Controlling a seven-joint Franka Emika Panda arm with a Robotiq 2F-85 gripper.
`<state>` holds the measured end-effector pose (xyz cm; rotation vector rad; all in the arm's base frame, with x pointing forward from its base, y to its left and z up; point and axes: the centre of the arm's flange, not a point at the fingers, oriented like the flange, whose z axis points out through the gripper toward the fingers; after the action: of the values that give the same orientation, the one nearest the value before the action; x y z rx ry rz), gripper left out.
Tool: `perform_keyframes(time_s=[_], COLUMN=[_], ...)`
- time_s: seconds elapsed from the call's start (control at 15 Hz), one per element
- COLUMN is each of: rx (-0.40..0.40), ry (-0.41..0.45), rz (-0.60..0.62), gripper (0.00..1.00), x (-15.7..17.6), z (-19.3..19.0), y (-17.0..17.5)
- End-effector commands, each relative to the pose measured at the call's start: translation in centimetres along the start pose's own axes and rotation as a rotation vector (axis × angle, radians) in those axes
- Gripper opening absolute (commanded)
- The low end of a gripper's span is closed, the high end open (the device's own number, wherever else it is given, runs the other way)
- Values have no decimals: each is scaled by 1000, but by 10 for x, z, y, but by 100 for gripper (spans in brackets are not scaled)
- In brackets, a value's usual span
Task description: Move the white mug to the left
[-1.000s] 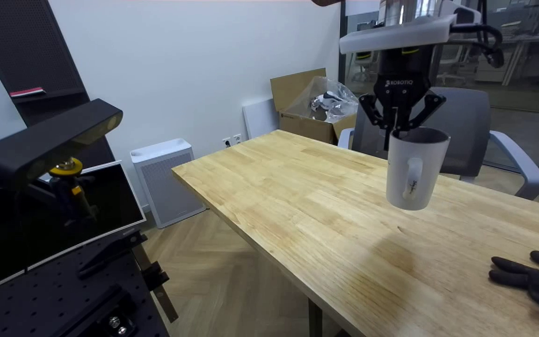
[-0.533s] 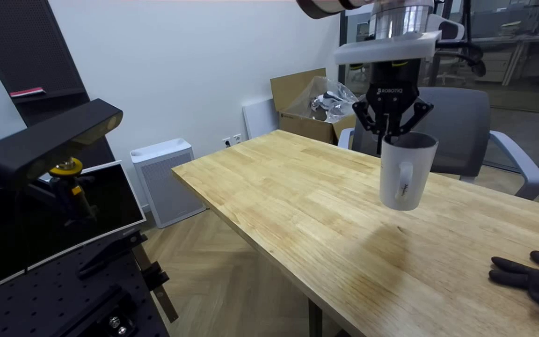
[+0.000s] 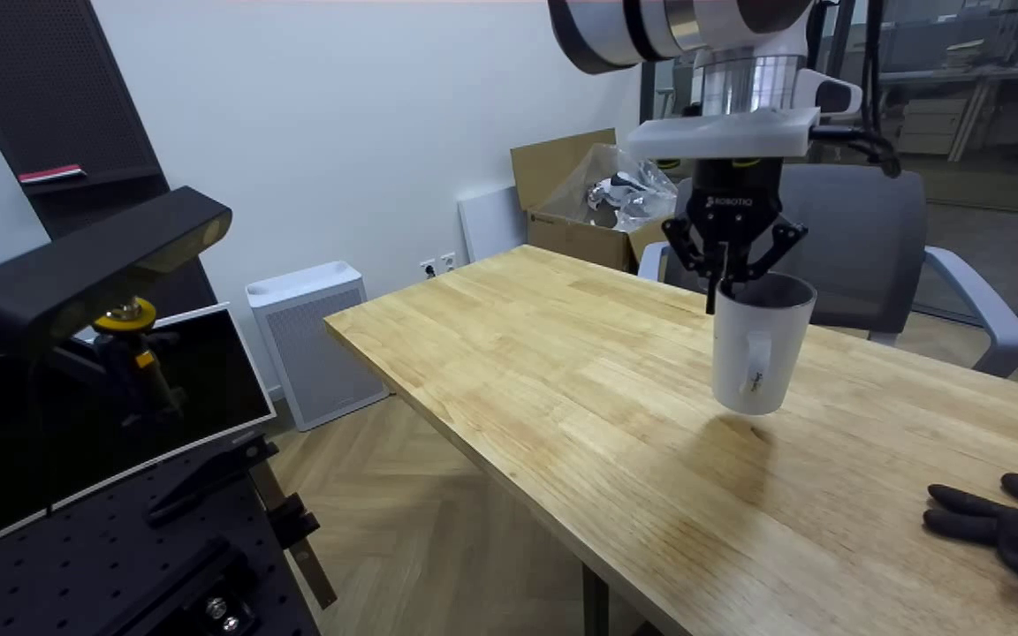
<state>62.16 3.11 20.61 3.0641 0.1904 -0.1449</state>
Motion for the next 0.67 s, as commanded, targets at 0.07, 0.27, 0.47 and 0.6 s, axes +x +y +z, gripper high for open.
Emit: perform_keyframes(time_s=[0.07,0.27,0.47,0.6], rx=[-9,-10,-11,-13], ry=[12,6,-3,-9], rz=[10,20,31,37], gripper=[2,2,2,2], x=[7,6,5,5], z=[0,7,14,18], y=[6,12,18,21])
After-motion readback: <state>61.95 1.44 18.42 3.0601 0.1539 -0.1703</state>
